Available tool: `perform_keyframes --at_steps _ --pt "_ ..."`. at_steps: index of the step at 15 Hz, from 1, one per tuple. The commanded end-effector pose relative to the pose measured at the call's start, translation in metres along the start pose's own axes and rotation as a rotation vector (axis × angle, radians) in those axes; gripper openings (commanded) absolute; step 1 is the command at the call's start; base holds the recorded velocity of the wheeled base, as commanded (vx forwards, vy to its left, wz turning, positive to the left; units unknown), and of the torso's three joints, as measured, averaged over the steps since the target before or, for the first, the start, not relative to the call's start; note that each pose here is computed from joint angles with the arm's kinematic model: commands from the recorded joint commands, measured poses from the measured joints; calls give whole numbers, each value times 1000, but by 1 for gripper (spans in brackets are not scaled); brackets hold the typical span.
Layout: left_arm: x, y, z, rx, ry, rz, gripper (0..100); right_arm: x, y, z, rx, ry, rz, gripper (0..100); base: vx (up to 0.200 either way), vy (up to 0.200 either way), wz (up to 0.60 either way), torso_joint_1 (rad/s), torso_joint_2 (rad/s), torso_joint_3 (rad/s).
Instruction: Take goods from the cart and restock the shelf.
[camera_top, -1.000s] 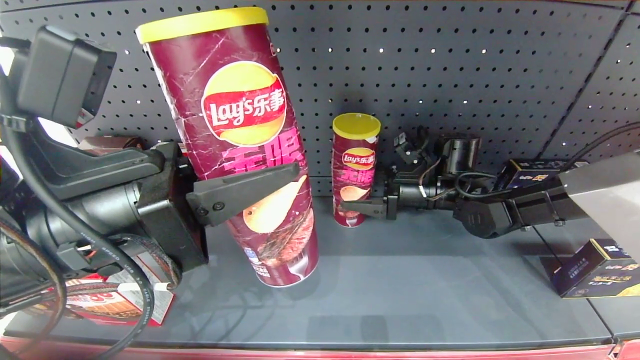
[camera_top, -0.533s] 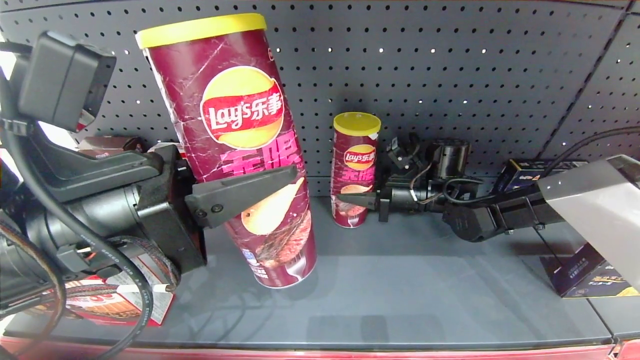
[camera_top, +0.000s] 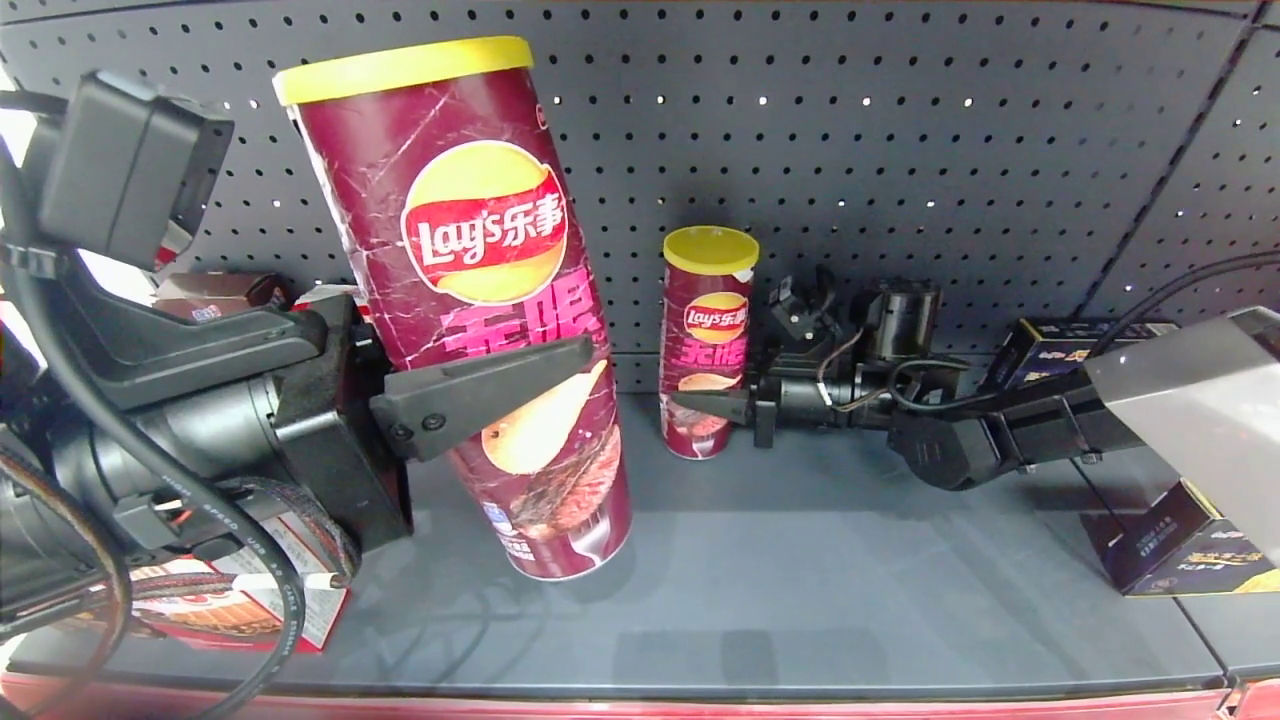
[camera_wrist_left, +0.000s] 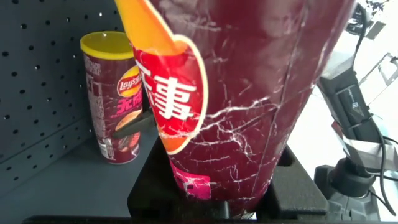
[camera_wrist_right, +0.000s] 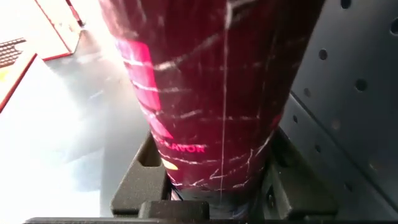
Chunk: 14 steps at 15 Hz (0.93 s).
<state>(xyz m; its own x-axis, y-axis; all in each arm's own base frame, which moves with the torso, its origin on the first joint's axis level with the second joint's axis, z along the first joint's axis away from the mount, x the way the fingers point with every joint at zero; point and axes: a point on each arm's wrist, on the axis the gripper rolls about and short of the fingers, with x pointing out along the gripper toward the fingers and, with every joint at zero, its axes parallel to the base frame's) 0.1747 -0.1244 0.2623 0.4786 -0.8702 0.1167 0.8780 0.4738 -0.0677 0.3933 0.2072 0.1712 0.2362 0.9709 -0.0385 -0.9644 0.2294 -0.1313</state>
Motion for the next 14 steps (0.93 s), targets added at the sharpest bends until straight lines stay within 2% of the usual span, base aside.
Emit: perform_keyframes --at_steps 1,3,4,7,9,14 --pt "0 0 0 -1 1 0 0 -6 12 17 -16 -15 -9 0 0 0 0 0 0 0" --pt "-4 -1 1 2 -6 5 0 -14 35 28 -39 -34 0 0 0 0 0 0 0 0" --pt "-4 0 1 2 -6 7 0 -14 37 28 -40 -35 -1 0 0 0 0 0 0 0" --pt "-7 3 3 9 -12 19 0 -33 89 30 -54 -48 7 0 0 0 0 0 0 0" --pt "-7 3 4 10 -13 19 0 -47 115 25 -41 -35 30 0 0 0 0 0 0 0" --pt "-7 3 3 8 -13 26 0 -73 152 6 -31 -24 50 0 0 0 0 0 0 0"
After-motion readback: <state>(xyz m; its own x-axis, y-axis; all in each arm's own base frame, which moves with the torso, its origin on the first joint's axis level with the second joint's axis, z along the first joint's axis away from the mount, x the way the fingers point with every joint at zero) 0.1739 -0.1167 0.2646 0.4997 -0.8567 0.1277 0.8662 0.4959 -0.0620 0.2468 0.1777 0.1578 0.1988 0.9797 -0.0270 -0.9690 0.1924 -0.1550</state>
